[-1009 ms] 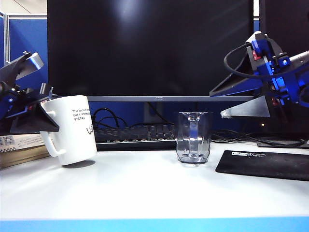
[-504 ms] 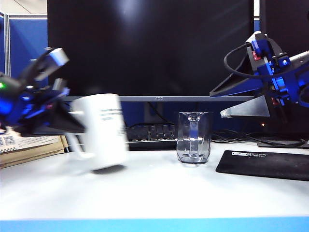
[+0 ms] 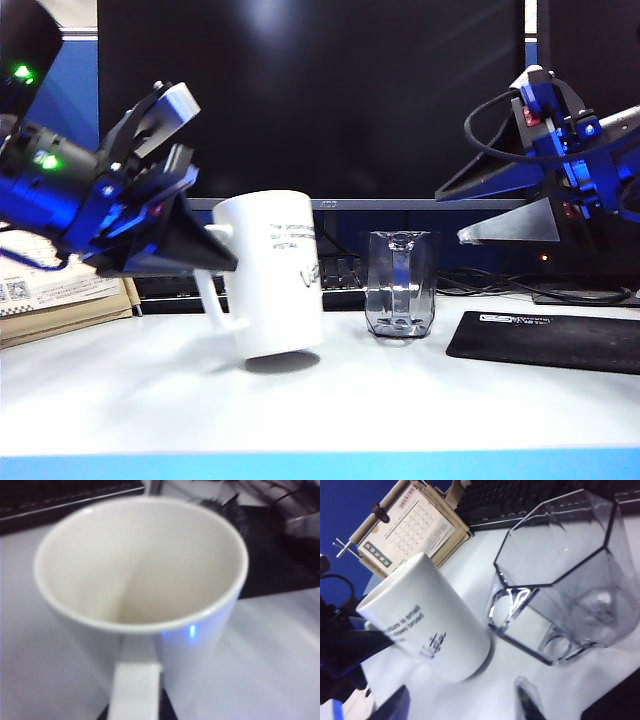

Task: Swap the positions of the transparent plastic cup and the white ceramic cup.

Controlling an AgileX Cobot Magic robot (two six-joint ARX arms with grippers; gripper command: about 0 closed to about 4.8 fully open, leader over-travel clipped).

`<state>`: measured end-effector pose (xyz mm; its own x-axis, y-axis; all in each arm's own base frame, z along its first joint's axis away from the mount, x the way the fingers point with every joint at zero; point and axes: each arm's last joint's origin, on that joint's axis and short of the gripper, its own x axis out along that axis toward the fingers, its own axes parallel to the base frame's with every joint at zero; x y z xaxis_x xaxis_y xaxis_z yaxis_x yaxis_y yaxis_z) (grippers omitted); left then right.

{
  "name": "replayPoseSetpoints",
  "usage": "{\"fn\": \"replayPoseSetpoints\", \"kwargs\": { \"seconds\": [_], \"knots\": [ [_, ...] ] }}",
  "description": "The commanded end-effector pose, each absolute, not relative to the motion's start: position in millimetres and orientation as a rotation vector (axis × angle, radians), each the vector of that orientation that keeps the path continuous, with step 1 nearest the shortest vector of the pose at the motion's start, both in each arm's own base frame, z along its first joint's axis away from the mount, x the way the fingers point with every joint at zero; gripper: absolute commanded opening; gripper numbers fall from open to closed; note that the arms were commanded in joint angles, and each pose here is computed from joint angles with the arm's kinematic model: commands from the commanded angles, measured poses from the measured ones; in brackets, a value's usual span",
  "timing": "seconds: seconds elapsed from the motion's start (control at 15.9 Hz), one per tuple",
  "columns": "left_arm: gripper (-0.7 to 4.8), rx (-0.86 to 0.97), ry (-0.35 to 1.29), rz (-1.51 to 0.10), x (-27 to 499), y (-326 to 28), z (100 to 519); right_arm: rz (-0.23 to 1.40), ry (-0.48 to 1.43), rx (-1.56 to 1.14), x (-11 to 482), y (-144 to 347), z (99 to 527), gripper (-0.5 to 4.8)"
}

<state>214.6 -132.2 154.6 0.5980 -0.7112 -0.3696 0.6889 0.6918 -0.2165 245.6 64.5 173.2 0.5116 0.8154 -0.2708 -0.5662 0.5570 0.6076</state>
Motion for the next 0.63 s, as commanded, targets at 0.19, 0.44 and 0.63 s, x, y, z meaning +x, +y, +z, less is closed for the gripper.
{"fn": "replayPoseSetpoints", "kwargs": {
  "seconds": [0.19, 0.44, 0.63],
  "knots": [
    [-0.06, -0.097, 0.408, -0.903, 213.1, -141.7, 164.8, 0.829, 0.499, 0.456, 244.1, 62.9, 186.9, 2.71],
    [-0.06, -0.082, 0.403, -0.961, 203.8, -157.7, 167.0, 0.823, 0.522, 0.463, 240.4, 62.3, 188.9, 2.71],
    [-0.06, -0.072, 0.414, -0.964, 199.7, -162.5, 165.9, 0.816, 0.549, 0.466, 239.7, 62.1, 186.1, 2.71]
  ]
}}
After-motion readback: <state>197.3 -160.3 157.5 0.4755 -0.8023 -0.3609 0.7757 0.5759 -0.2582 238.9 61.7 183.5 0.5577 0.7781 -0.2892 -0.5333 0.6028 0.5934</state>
